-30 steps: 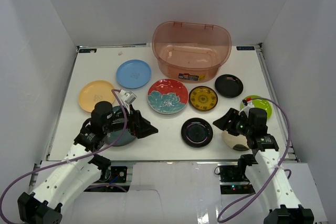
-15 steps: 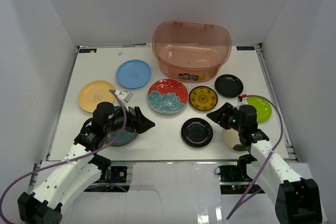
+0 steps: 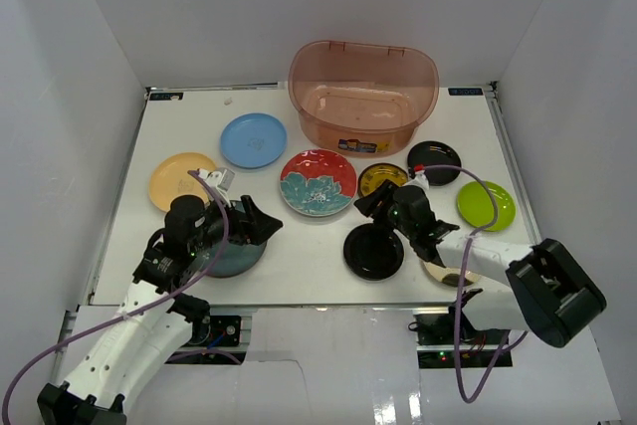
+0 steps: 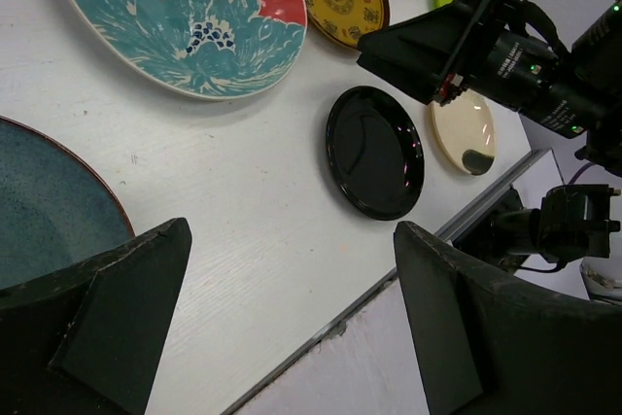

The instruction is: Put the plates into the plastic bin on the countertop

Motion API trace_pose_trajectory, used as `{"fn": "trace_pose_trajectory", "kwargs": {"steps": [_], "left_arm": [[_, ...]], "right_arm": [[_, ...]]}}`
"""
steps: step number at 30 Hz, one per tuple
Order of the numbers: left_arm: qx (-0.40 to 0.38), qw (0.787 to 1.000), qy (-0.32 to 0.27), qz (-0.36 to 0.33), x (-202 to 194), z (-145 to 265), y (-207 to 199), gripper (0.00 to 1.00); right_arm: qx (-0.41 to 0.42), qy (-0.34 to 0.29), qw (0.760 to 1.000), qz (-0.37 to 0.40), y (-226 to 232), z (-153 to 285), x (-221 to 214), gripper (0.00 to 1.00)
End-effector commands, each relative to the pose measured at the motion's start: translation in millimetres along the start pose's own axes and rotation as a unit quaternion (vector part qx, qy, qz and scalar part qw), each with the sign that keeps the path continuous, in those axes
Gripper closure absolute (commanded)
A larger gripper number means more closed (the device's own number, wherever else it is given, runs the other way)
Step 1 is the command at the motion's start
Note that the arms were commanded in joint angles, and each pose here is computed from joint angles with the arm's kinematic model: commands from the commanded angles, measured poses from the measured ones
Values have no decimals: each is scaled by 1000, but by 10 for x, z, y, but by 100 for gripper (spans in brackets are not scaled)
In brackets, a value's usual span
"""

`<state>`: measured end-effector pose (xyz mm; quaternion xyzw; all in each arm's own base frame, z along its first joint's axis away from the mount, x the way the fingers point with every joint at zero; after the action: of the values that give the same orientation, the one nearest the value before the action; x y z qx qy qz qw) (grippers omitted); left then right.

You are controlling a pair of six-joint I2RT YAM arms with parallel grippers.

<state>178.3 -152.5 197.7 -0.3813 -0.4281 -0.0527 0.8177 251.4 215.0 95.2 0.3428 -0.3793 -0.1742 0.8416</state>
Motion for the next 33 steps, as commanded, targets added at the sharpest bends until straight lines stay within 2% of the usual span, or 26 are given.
{"fn": "trace_pose_trajectory", "kwargs": {"steps": [1, 5, 9, 15, 20, 21, 23, 24, 26, 28, 33], "left_arm": [[3, 1000, -21, -4, 112, 56, -45, 5], [-3, 1000, -24, -10, 104, 82, -97, 4], [-11, 1000, -24, -13, 91, 98, -140, 4], [-21, 1000, -13, -17, 46, 85, -191, 4], [-20, 1000, -9, -17, 33, 74, -187, 4], [-19, 1000, -8, -17, 30, 70, -183, 4], [-17, 1000, -6, -16, 22, 65, -174, 4], [-17, 1000, -4, -16, 21, 60, -174, 4], [-21, 1000, -2, -16, 23, 58, -187, 4], [-15, 1000, -1, -16, 24, 43, -161, 4], [-1, 1000, 2, -13, 49, 21, -110, 4]], "right_arm": [[0, -70, 997, -44, 194, -218, 234, 43], [13, -54, 997, -50, 342, -456, 163, 42], [-12, -42, 997, -60, 274, -655, 23, 42], [-16, -43, 991, -123, 151, -806, -113, 45], [-21, -54, 985, -164, 82, -861, -181, 58], [-14, -61, 983, -170, 91, -871, -167, 66], [-8, -66, 982, -177, 66, -847, -182, 75], [1, -73, 980, -182, 98, -831, -146, 84], [4, -85, 981, -173, 113, -758, -115, 92], [6, -87, 983, -161, 112, -665, -116, 92], [99, -101, 981, -136, 501, -199, 107, 92]]}}
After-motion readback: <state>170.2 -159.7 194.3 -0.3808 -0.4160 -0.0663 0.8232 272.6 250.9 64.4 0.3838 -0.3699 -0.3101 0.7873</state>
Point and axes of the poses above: each gripper's point midway between its finger pads, its own z axis back along the fingers, its own y axis along the line the jaws close on, x = y × z, the point moved 3 cm from there along z, back along the fingers
